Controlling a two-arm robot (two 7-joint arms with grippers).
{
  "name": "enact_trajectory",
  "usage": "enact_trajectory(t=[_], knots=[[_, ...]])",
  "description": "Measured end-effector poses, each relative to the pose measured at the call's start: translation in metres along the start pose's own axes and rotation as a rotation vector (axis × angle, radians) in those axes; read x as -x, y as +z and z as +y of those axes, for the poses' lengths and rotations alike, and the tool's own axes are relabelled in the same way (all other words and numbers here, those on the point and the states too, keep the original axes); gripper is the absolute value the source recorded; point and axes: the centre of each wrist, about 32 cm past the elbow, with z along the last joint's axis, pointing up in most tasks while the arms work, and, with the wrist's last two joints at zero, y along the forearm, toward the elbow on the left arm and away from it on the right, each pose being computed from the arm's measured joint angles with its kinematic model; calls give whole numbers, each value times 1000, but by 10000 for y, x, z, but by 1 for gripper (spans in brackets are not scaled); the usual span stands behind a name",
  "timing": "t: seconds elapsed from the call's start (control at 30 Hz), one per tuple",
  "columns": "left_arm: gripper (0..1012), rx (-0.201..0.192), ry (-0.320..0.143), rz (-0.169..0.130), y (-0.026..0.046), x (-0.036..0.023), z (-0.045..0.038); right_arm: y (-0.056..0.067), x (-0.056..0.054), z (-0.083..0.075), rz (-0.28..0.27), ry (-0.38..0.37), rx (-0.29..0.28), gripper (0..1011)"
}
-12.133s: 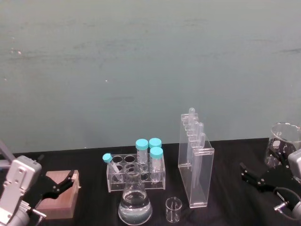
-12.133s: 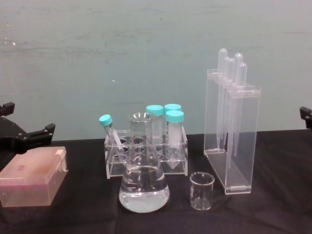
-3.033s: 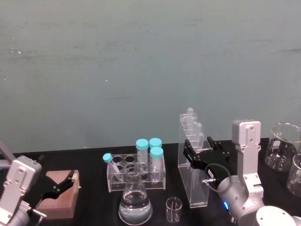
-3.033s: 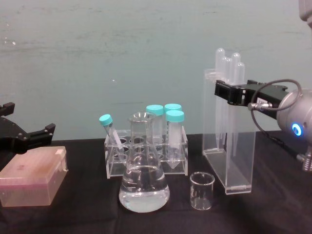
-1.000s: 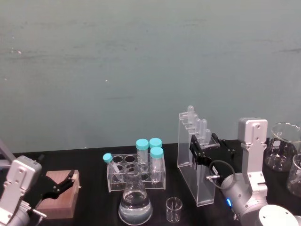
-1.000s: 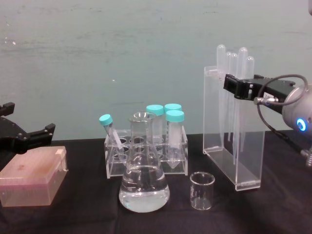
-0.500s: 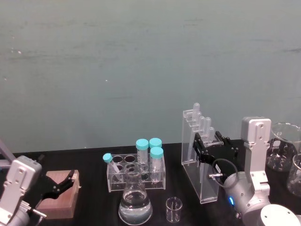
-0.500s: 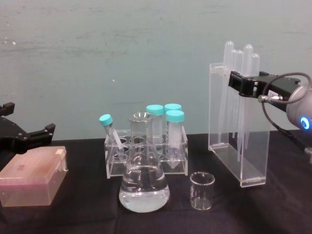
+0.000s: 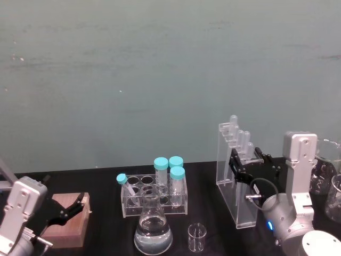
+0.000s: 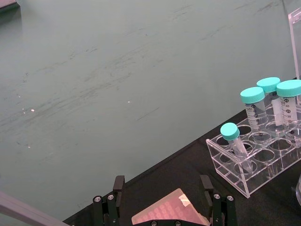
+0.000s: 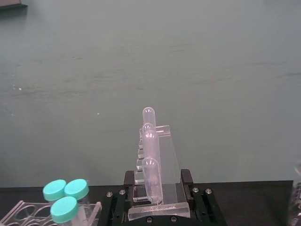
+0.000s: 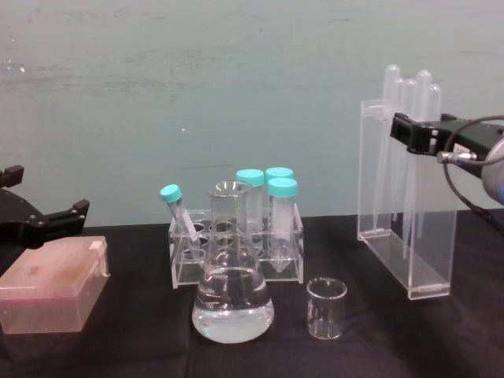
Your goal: Place the experimental apparatus aside using one hand.
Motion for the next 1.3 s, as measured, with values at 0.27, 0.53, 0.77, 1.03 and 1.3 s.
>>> enact_trajectory(t=[0.27, 0.53, 0.77, 1.03, 1.3], knots=[[1000, 0, 0, 0, 0, 0, 0, 7, -83, -3, -5, -28, -5, 601], [1000, 0, 0, 0, 0, 0, 0, 20, -180, -9, -13, -51, -12, 601], [1000, 0, 0, 0, 0, 0, 0, 38, -282, -4, -18, -58, -16, 601], [1000, 0, 0, 0, 0, 0, 0, 50, -402, -3, -20, -56, -22, 601], [1000, 0, 0, 0, 0, 0, 0, 66, -548, -13, -29, -40, -26, 601]])
